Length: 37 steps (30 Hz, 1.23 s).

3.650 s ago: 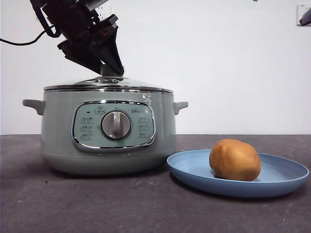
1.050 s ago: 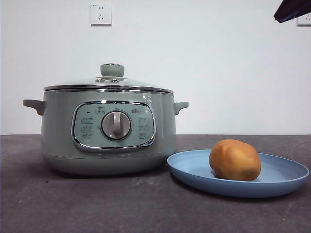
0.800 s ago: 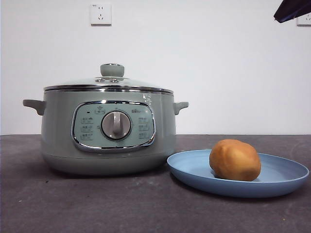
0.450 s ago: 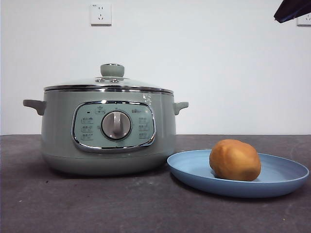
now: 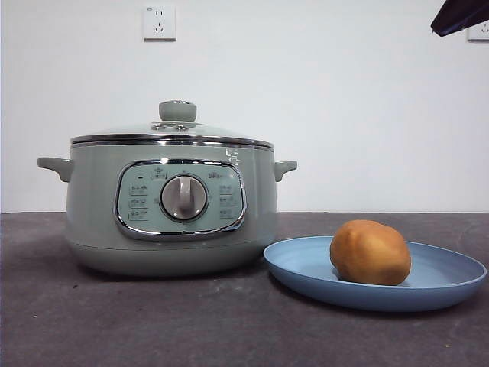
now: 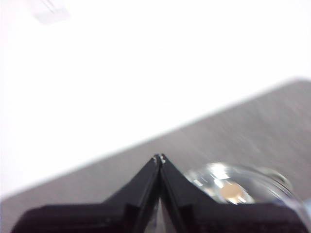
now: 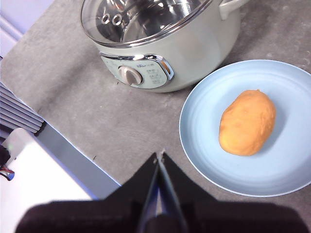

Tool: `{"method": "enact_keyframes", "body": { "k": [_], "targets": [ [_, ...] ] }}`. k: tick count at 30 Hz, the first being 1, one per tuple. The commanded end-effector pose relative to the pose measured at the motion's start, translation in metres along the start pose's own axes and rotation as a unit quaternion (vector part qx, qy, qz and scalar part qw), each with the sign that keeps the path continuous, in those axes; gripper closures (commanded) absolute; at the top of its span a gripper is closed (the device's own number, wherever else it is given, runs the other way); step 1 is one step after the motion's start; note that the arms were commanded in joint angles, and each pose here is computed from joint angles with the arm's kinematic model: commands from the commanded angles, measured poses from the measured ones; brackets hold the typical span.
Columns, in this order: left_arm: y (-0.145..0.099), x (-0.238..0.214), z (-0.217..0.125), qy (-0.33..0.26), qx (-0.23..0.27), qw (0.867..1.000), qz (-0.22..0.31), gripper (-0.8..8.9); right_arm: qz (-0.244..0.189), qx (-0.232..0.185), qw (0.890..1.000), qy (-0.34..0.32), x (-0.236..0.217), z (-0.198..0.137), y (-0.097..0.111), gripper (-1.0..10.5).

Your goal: Take the potato out from the steamer,put the potato on the plate,close the lid

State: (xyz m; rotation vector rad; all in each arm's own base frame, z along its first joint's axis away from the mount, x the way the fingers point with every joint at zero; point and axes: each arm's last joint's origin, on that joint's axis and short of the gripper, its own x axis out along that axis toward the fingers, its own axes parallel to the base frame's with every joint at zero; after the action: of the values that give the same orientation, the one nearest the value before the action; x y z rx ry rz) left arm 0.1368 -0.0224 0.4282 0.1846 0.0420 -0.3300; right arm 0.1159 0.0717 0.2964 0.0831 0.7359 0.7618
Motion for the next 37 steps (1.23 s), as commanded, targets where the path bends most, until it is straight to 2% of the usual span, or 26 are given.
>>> {"method": "enact_keyframes", "body": {
  "k": [1, 4, 8, 13, 18, 25, 32, 37],
  "targets": [
    [0.0, -0.005, -0.04, -0.016, -0.002, 0.999, 0.04, 8.17, -0.001, 0.001, 1.0, -0.003, -0.001, 0.001, 0.0, 9.5],
    [-0.003, -0.013, -0.079, -0.028, 0.001, 0.996, 0.086, 8.17, -0.001, 0.001, 1.0, -0.003, -0.001, 0.001, 0.0, 9.5],
    [-0.012, -0.02, -0.13, -0.033, -0.012, 0.993, 0.112, 8.17, -0.001, 0.001, 1.0, -0.003, -0.001, 0.001, 0.0, 9.5],
    [-0.022, -0.025, -0.186, -0.005, -0.037, 0.99, 0.136, 8.17, -0.001, 0.001, 1.0, -0.003, -0.001, 0.001, 0.0, 9.5],
    [-0.029, -0.025, -0.225, 0.017, -0.069, 0.986, 0.154, 8.17, -0.001, 0.001, 1.0, -0.003, -0.001, 0.001, 0.0, 9.5],
    [-0.035, -0.024, -0.259, 0.037, -0.078, 0.984, 0.153, 8.17, -0.001, 0.001, 1.0, -0.003, -0.001, 0.001, 0.0, 9.5],
    [-0.039, -0.026, -0.275, 0.05, -0.081, 0.984, 0.152, 8.17, -0.001, 0.001, 1.0, -0.003, -0.001, 0.001, 0.0, 9.5],
    [-0.041, -0.027, -0.281, 0.08, -0.086, 0.982, 0.151, 8.17, -0.001, 0.001, 1.0, -0.003, -0.001, 0.001, 0.0, 9.5]
  ]
}}
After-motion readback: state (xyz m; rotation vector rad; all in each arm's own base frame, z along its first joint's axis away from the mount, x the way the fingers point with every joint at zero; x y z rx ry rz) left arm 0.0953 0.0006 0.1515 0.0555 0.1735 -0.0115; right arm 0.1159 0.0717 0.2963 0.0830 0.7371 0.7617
